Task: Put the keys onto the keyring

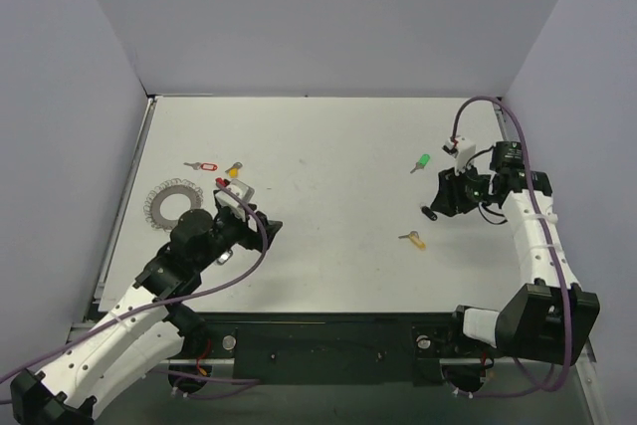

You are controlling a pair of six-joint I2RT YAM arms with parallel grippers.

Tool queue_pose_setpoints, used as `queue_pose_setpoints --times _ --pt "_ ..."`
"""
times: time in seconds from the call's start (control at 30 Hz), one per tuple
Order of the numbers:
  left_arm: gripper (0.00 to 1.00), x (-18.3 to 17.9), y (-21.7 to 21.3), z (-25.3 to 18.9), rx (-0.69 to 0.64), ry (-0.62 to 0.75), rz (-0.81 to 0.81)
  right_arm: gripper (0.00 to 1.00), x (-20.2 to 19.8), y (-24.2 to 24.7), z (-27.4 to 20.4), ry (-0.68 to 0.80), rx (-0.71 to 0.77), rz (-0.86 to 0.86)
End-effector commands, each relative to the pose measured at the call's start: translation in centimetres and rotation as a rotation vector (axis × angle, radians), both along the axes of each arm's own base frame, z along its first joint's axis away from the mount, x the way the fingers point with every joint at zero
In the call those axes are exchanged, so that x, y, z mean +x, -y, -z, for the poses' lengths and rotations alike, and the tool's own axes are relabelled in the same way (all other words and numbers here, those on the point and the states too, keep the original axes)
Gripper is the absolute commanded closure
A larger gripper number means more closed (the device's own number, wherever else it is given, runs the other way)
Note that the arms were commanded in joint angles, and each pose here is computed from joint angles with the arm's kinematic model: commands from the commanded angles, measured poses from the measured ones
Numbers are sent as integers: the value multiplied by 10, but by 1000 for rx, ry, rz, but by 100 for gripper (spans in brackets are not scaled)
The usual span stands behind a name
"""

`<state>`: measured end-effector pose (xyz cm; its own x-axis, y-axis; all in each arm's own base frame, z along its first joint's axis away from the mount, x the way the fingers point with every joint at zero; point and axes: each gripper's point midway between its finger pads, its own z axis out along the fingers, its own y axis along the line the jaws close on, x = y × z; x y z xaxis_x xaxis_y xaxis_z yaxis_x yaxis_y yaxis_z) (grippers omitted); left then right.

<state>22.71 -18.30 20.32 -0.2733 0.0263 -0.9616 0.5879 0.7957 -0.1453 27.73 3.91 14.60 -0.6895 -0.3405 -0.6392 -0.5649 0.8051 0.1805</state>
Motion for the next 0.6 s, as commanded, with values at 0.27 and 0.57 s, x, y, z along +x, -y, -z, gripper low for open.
queue_pose_setpoints --times 0.27,0.57 --pt "8 32 -9 -16 -212 -111 -114 63 2 -11 -32 157 183 -7" --pt "7 85 -53 0 -244 -288 -279 59 -8 -14 -50 201 215 0"
